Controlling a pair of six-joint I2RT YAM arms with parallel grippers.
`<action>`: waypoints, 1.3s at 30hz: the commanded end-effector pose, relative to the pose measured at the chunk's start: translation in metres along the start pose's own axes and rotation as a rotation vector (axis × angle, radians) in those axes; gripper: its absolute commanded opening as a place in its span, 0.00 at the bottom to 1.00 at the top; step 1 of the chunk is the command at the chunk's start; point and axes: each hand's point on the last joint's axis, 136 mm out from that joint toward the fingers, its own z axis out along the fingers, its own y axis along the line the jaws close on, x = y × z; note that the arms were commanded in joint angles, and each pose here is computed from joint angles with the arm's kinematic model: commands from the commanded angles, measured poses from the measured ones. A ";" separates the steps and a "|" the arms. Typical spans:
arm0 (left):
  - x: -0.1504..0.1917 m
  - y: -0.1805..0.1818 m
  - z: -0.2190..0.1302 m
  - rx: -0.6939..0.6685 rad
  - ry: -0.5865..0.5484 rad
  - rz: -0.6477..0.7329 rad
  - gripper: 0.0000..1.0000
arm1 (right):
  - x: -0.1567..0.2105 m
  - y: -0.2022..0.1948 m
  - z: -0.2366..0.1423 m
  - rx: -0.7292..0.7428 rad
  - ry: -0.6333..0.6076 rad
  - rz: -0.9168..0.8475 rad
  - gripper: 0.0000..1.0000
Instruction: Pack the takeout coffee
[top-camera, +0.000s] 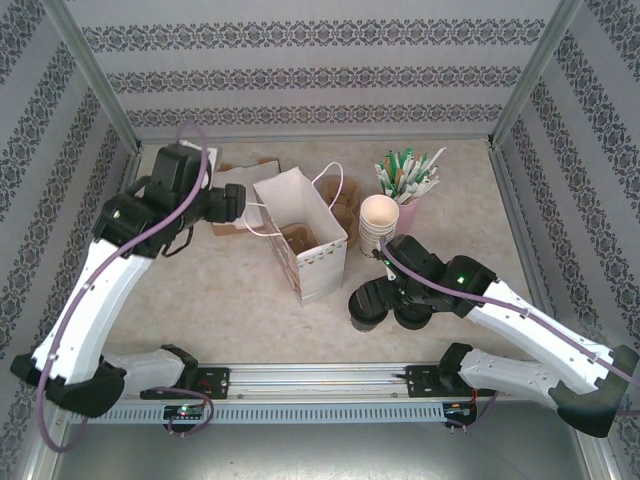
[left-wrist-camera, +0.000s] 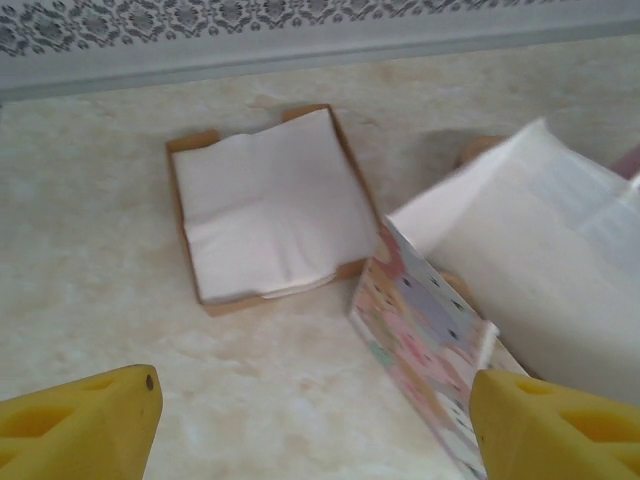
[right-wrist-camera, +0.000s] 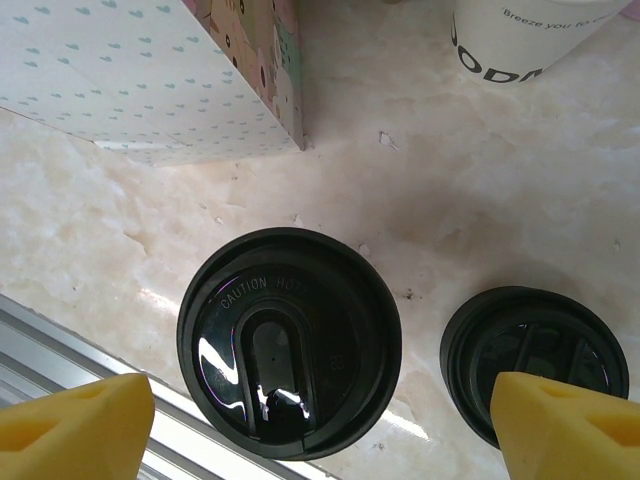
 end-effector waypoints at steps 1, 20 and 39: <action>-0.005 0.010 0.024 -0.061 0.077 0.120 0.82 | 0.002 0.001 0.000 -0.010 0.004 0.004 0.87; -0.021 -0.058 0.121 0.198 0.323 0.413 0.65 | 0.012 0.003 0.005 -0.016 0.069 -0.003 0.88; -0.002 -0.077 0.108 0.317 0.412 0.295 0.15 | 0.010 -0.002 -0.001 0.010 0.060 -0.014 0.86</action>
